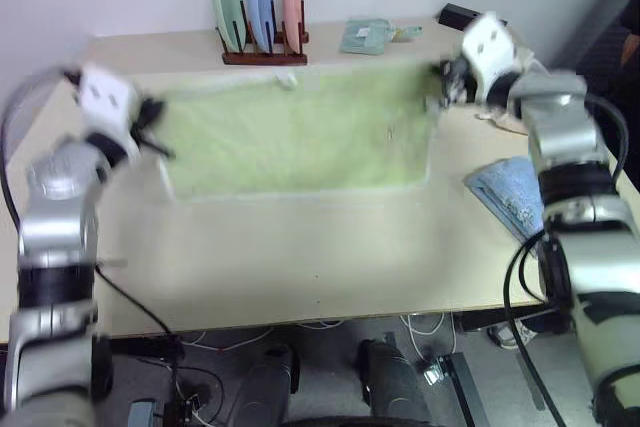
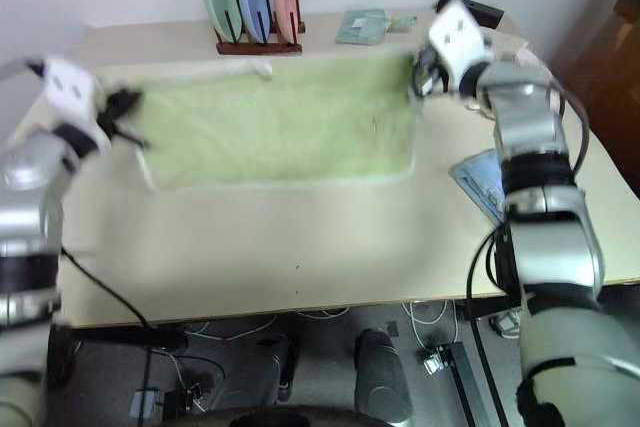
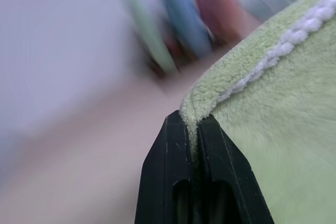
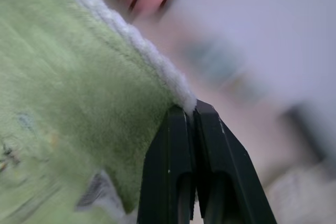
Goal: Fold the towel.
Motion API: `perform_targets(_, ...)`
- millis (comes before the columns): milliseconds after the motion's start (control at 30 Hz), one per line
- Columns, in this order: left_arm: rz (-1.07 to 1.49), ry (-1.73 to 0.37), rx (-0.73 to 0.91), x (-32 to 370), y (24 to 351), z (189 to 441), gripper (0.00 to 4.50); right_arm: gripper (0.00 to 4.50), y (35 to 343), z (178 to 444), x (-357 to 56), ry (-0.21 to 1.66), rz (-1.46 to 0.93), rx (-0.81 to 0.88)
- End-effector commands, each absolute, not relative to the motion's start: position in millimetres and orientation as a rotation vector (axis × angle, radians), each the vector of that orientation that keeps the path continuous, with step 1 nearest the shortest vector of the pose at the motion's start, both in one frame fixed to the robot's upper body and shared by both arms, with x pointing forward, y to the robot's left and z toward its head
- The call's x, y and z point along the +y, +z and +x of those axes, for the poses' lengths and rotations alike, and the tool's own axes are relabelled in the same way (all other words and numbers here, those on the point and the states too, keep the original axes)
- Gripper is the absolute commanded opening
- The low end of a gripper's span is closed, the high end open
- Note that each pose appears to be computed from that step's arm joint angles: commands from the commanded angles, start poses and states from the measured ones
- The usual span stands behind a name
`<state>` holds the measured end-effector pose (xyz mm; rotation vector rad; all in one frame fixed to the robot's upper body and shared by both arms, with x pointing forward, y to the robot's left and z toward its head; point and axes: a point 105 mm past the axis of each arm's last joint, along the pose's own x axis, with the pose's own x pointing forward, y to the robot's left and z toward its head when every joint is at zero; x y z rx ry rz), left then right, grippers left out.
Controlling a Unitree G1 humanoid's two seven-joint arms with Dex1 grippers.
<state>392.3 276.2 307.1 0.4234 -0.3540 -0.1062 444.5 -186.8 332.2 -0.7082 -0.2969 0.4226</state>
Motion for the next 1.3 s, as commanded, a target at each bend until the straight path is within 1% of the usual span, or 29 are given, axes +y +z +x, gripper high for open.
perform_targets(33, 0.439, -0.045, -0.439, 295, 338, 389, 0.00, 0.02, 362, 433, -189, 0.424, -0.723, -0.422)
perform_targets(100, 0.497, -0.106, -0.422, 292, 336, 385, 0.00, 0.02, 361, 420, -175, 0.546, -0.757, -0.454)
perform_targets(233, 0.519, -0.253, -0.284, 289, 290, 368, 0.00, 0.02, 322, 395, -161, 0.769, -0.755, -0.382)
perform_targets(300, 0.511, -0.327, -0.201, 288, 264, 351, 0.00, 0.02, 293, 382, -160, 0.857, -0.749, -0.299)
perform_targets(400, 0.482, -0.414, -0.009, 291, 213, 315, 0.00, 0.02, 242, 357, -173, 0.970, -0.722, -0.095)
perform_targets(433, 0.449, -0.432, 0.047, 292, 200, 302, 0.00, 0.02, 230, 347, -178, 0.998, -0.710, -0.034)
perform_targets(533, 0.420, -0.476, 0.151, 294, 178, 272, 0.00, 0.02, 209, 323, -190, 1.055, -0.670, 0.101)
perform_targets(633, 0.359, -0.476, 0.243, 301, 164, 250, 0.00, 0.02, 197, 306, -205, 1.070, -0.618, 0.200)
perform_targets(733, 0.325, -0.518, 0.340, 301, 151, 230, 0.00, 0.02, 185, 291, -218, 1.099, -0.596, 0.298)
perform_targets(833, 0.312, -0.521, 0.341, 299, 150, 232, 0.00, 0.02, 186, 301, -219, 1.054, -0.596, 0.266)
perform_targets(1033, 0.325, -0.485, 0.298, 294, 144, 264, 0.00, 0.02, 184, 346, -208, 0.940, -0.658, 0.192)
perform_targets(1133, 0.340, -0.460, 0.312, 297, 136, 279, 0.00, 0.02, 176, 363, -201, 0.924, -0.675, 0.185)
perform_targets(1300, 0.340, -0.456, 0.328, 300, 127, 291, 0.00, 0.02, 167, 379, -196, 0.918, -0.675, 0.189)
